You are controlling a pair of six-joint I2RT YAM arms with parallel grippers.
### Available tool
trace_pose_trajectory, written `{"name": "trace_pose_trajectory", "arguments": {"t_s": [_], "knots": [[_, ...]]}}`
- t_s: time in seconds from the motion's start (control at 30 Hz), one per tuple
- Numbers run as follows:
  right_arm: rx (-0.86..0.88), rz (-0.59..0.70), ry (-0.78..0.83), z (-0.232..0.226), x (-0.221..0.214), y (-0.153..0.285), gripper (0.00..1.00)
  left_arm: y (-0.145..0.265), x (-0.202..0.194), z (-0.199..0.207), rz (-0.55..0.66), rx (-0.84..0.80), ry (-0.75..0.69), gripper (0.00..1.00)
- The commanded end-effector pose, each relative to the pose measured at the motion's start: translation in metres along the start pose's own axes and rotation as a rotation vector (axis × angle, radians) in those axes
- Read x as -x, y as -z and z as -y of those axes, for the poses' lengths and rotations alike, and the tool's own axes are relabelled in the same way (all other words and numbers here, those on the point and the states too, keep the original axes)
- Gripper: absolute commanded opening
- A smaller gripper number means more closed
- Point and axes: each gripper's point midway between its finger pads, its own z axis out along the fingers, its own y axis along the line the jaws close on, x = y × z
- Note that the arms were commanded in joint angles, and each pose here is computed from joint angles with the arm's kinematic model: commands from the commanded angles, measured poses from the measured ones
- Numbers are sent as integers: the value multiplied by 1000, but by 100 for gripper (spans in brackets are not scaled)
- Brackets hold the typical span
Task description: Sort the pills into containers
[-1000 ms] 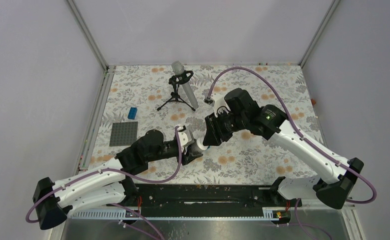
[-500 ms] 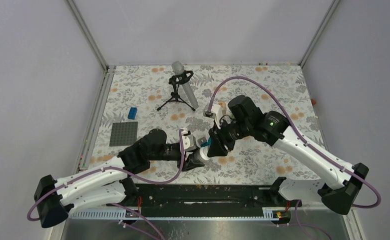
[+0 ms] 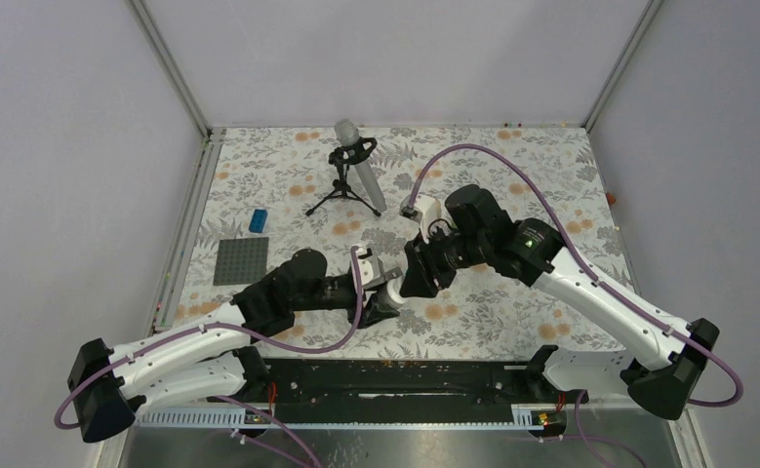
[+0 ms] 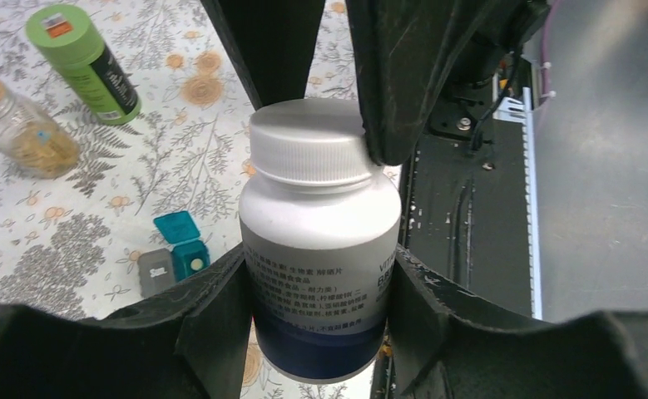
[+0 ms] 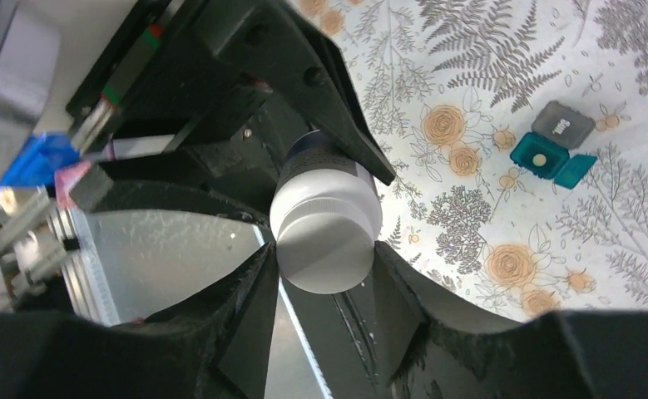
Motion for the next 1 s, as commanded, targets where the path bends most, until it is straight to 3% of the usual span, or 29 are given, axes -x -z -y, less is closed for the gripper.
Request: {"name": "trace_pose_trajectory", "arguments": {"t_s": [0.0,0.17,0.33,0.73,0.97], "knots": [[-76,108,-188,8,31,-20,50,4,102,-5,323,31,-182,0],[-158,201,-347,16,51,-16,67,1,85,-8,288,46,-166,0],[-305,267,-372,38,63,-4,82,2,75,-11,280,66,-148,0],[-252,392,-312,19,81,26,95,2,69,-11,256,68,-130,0],[-168,396,-214,-1,77,39,94,1,66,-11,242,68,-124,0]]}}
